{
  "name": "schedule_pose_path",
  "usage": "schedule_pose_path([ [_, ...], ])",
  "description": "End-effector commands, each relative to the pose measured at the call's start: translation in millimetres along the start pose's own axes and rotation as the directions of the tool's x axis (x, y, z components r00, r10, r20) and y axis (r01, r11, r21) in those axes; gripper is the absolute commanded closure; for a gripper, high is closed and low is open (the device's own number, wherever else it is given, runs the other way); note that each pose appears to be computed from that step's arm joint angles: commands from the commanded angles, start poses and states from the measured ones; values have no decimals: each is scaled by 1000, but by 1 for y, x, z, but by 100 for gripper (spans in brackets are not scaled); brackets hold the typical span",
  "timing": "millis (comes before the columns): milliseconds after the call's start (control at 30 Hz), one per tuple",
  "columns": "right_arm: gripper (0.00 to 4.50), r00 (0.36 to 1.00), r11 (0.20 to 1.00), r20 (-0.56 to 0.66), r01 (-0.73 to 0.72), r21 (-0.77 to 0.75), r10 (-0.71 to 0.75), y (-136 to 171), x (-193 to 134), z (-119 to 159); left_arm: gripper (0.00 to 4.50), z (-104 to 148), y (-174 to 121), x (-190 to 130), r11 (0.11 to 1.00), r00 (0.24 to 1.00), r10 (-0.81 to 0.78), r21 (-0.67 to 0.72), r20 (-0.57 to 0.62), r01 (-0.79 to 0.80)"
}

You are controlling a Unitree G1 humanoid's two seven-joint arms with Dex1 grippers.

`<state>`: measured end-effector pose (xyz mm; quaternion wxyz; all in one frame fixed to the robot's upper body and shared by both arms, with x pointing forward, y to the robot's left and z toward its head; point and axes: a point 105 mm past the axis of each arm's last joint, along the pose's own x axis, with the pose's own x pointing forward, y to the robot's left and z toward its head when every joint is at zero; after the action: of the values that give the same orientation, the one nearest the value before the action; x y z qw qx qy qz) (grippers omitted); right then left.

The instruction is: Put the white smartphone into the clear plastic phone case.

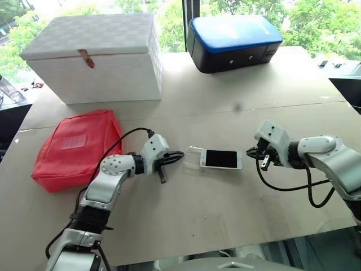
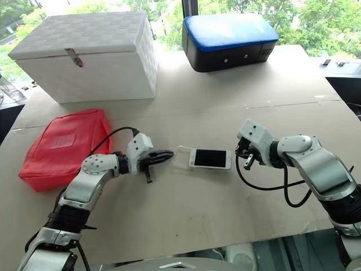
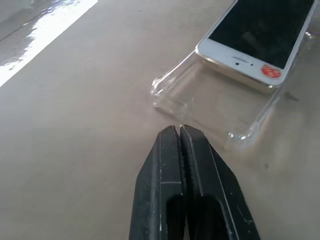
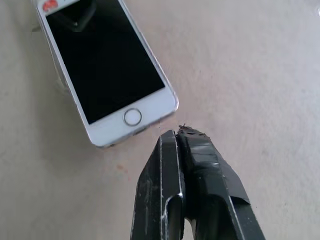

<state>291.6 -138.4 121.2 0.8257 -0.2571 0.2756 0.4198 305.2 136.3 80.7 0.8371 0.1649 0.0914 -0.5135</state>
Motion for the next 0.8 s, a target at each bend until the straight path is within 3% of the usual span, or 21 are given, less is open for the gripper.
schedule_pose_path([
  [33, 450, 1000, 999, 3, -16, -43, 16, 6, 10, 7, 442, 10, -10, 4, 999, 999, -50, 23, 19, 49],
  [800, 450, 989, 981, -9, -150, -124, 150, 26, 11, 17, 442, 19, -29, 3, 999, 999, -33, -7, 11, 33],
])
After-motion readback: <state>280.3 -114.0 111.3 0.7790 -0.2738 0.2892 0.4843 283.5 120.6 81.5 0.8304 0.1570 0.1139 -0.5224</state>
